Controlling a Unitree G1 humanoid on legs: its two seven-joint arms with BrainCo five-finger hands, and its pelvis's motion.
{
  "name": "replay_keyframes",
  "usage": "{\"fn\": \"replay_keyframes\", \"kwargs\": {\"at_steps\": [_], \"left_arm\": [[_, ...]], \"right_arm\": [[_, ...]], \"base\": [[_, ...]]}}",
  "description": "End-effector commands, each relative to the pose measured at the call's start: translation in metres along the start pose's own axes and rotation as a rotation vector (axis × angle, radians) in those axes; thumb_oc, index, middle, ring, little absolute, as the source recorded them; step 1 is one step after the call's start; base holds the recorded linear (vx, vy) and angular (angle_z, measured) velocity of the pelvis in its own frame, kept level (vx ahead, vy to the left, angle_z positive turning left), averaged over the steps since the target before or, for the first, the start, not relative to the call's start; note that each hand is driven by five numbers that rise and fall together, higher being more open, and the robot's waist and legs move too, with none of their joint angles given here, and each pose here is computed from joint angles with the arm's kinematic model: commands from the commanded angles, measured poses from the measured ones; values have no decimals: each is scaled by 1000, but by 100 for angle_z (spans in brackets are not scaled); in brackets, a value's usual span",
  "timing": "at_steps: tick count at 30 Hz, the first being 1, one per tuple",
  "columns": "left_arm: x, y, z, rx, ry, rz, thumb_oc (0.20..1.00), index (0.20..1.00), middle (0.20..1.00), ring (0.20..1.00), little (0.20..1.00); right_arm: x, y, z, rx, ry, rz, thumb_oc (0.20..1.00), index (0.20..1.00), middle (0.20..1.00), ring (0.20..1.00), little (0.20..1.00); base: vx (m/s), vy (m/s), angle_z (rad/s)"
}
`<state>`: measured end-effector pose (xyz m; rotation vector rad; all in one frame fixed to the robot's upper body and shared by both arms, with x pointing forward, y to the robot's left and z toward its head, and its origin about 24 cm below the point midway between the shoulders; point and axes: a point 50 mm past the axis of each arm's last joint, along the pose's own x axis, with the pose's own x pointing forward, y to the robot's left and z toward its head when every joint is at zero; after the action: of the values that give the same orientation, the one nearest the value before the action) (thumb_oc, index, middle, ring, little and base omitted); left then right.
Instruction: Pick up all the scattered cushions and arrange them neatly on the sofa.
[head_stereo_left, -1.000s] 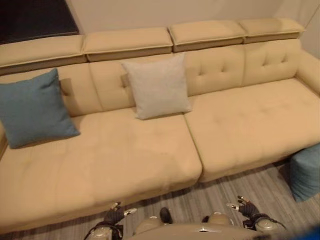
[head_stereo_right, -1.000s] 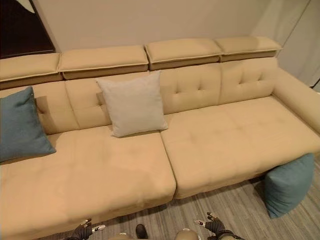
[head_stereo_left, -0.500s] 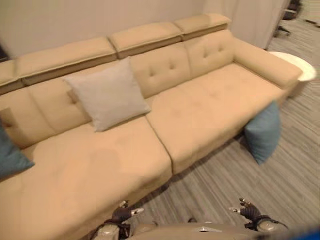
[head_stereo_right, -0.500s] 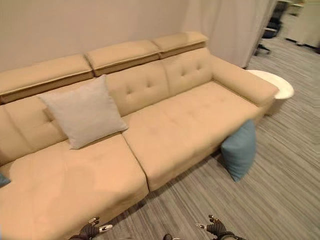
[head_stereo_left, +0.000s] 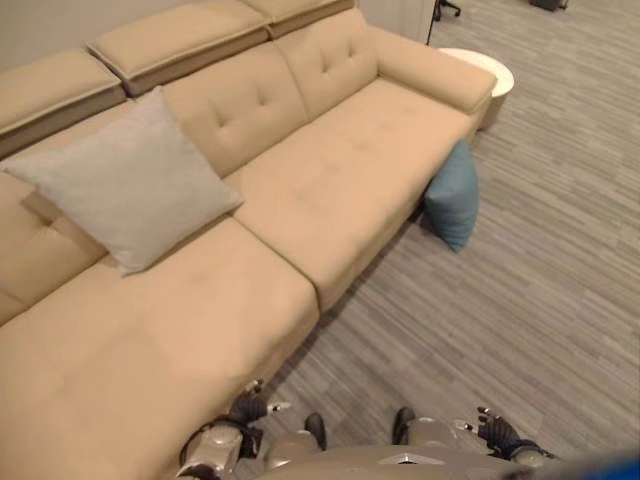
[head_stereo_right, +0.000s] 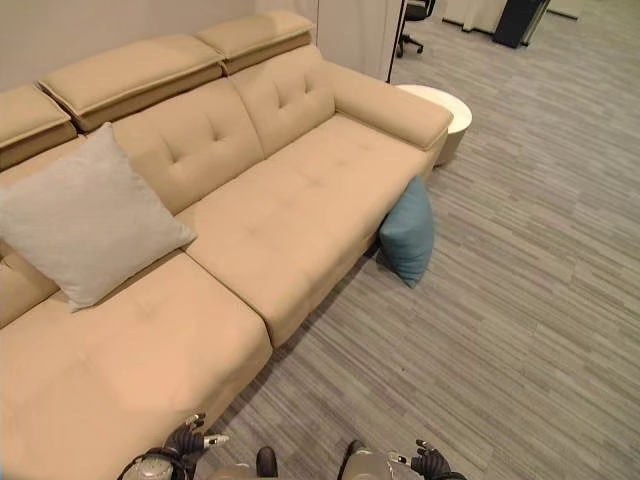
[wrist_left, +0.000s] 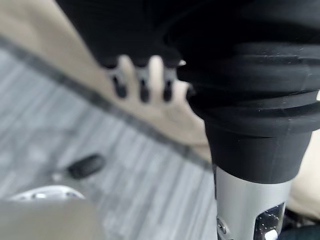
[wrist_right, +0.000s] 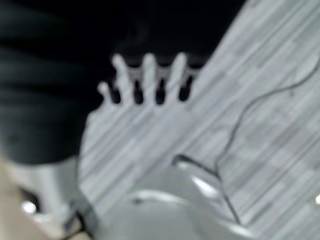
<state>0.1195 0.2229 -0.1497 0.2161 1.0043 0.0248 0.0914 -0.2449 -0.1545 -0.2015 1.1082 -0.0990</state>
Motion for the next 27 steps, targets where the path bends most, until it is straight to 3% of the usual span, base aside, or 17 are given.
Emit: {"fn": "replay_keyframes", "kwargs": {"at_steps": [1, 12, 27], "left_arm": [[3, -2, 16, -1, -57, -2, 1000, 1000, 1000, 1000, 1000], [5, -31, 26, -38, -85, -83, 1000, 1000, 1000, 1000, 1000], [6, -22, 24, -50, -73, -41, 1000, 1000, 1000, 1000, 1000]], "right_arm": [[3, -5, 15, 9, -45, -28, 1000, 1000, 1000, 1000, 1000], [1, -11, 5, 34, -15, -49, 1000, 1000, 1000, 1000, 1000], [7, -2, 32, -25, -81, -22, 1000, 1000, 1000, 1000, 1000]], "base": [[-10, -226, -101], [28, -192, -23], [177, -40, -56]]}}
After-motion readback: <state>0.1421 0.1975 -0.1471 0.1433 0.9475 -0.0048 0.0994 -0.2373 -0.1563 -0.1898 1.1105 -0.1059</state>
